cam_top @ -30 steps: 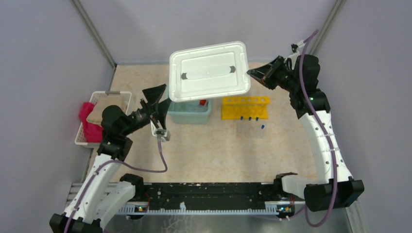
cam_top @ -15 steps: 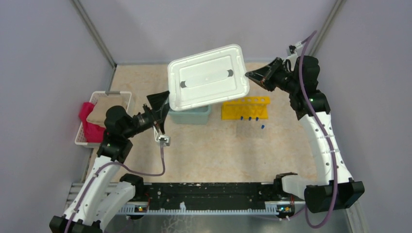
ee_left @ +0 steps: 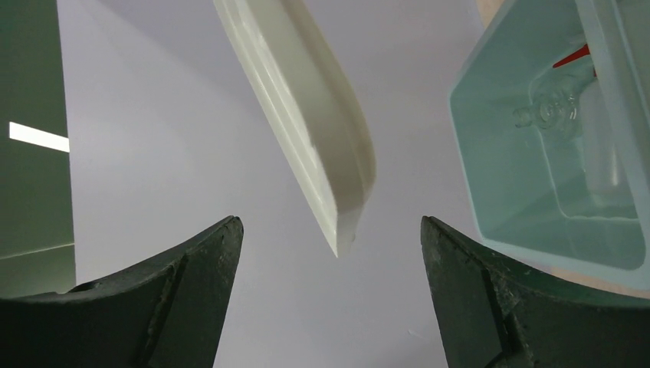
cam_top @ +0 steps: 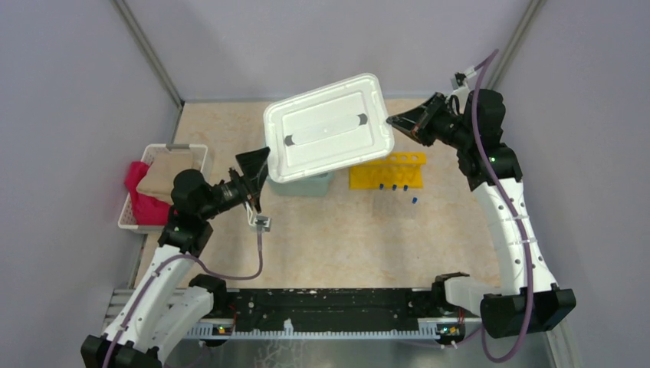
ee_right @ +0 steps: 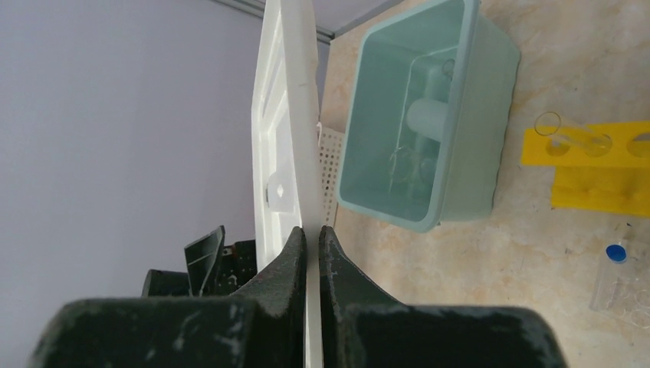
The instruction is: Organize the chemistry lab equipment
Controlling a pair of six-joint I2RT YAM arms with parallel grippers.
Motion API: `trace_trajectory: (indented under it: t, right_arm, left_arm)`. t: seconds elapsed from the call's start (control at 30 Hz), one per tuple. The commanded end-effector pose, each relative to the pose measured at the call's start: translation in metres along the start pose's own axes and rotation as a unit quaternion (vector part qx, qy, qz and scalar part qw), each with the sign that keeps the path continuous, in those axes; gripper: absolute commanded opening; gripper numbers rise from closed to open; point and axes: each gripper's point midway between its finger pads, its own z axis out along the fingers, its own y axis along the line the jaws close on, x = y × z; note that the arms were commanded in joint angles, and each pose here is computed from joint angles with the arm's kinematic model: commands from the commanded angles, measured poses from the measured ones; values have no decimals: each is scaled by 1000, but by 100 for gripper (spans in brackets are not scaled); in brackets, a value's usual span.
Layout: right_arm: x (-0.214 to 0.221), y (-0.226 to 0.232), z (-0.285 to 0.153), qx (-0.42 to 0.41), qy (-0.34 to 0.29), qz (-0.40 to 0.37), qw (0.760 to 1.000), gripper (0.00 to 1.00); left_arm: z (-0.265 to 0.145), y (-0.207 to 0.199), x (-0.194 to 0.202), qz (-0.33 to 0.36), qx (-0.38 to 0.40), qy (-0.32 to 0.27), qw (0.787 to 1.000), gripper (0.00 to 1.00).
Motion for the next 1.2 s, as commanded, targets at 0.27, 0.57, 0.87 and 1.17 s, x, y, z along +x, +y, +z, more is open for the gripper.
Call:
trace_trajectory:
  t: [0.27,0.57,0.87,1.17]
  right_arm:
    - [18,33,-4,-69,26,-23,997,0]
    - [48,24,21,-56,80,-37,995,3]
    - [29,23,29,-31,58,-85,994,62]
    - [-44,37,3,47,-74,-147,985,77]
  left_arm:
    - [10,22,-4,15,-38,-33,999,84]
    - [11,31,1,2,-31,-33,999,48]
    - [1,22,2,-48,-11,-9,999,4]
    - [-5,20,18,-389,20,50,920,0]
